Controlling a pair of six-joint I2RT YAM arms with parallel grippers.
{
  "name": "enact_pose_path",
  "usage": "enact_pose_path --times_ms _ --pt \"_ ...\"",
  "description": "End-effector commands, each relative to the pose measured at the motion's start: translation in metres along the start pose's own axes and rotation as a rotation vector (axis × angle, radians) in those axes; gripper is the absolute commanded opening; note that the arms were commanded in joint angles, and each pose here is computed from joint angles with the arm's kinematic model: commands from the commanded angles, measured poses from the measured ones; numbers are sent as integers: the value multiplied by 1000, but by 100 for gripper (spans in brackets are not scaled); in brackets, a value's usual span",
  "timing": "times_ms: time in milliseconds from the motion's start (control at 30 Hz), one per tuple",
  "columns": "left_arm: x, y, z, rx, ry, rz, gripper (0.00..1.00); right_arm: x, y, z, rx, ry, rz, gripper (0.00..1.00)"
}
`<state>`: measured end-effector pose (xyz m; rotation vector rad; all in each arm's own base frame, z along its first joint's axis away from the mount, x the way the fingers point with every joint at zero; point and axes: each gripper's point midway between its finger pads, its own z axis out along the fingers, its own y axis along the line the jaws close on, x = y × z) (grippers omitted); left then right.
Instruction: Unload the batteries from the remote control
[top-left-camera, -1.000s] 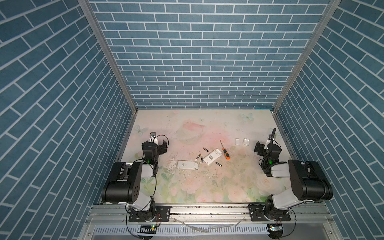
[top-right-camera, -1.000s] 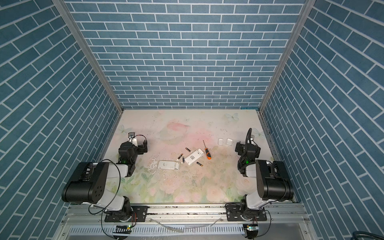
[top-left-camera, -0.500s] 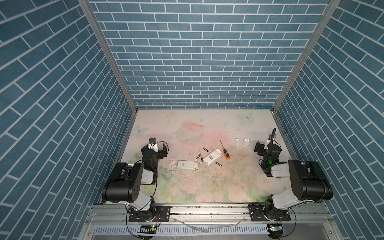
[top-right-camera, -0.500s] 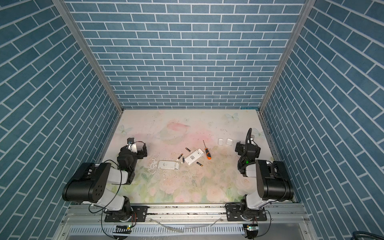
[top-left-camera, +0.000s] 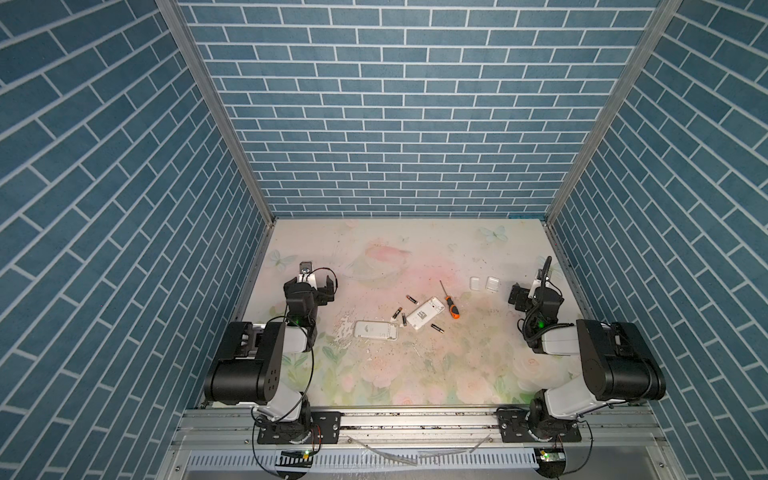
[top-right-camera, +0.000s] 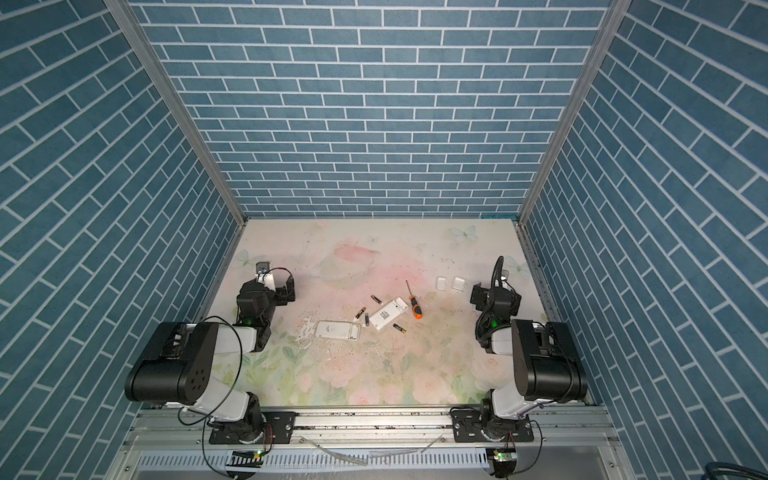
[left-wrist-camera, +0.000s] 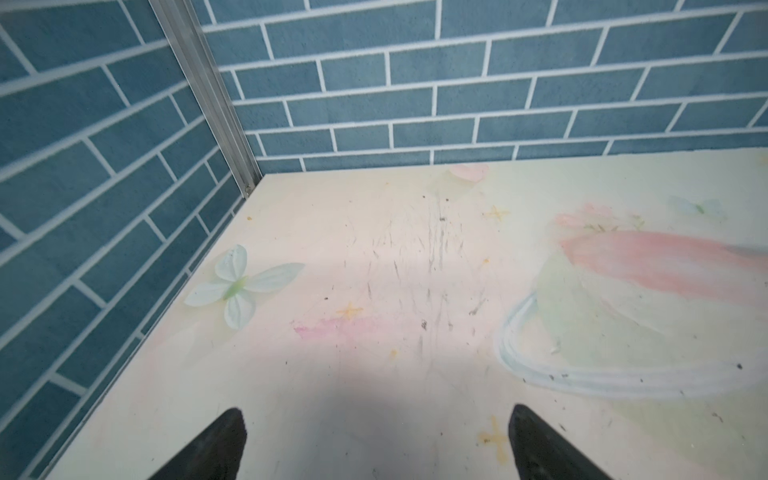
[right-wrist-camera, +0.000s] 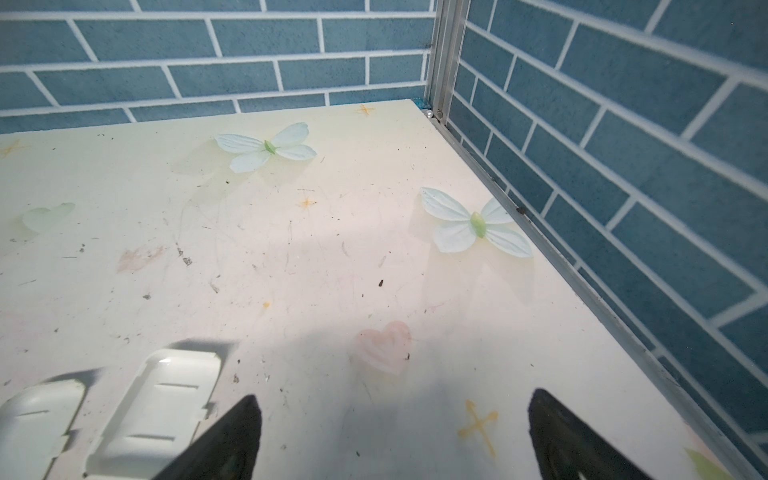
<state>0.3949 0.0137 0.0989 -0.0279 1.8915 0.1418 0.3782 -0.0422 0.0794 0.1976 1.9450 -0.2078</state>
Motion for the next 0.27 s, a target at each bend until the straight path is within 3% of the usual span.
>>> enact_pose_path --times_ms 0,233 --pt "5 -5 1 32 34 23 100 -15 2 5 -7 -33 -1 99" --pt "5 -6 1 41 32 26 100 -15 2 5 -6 -35 0 99"
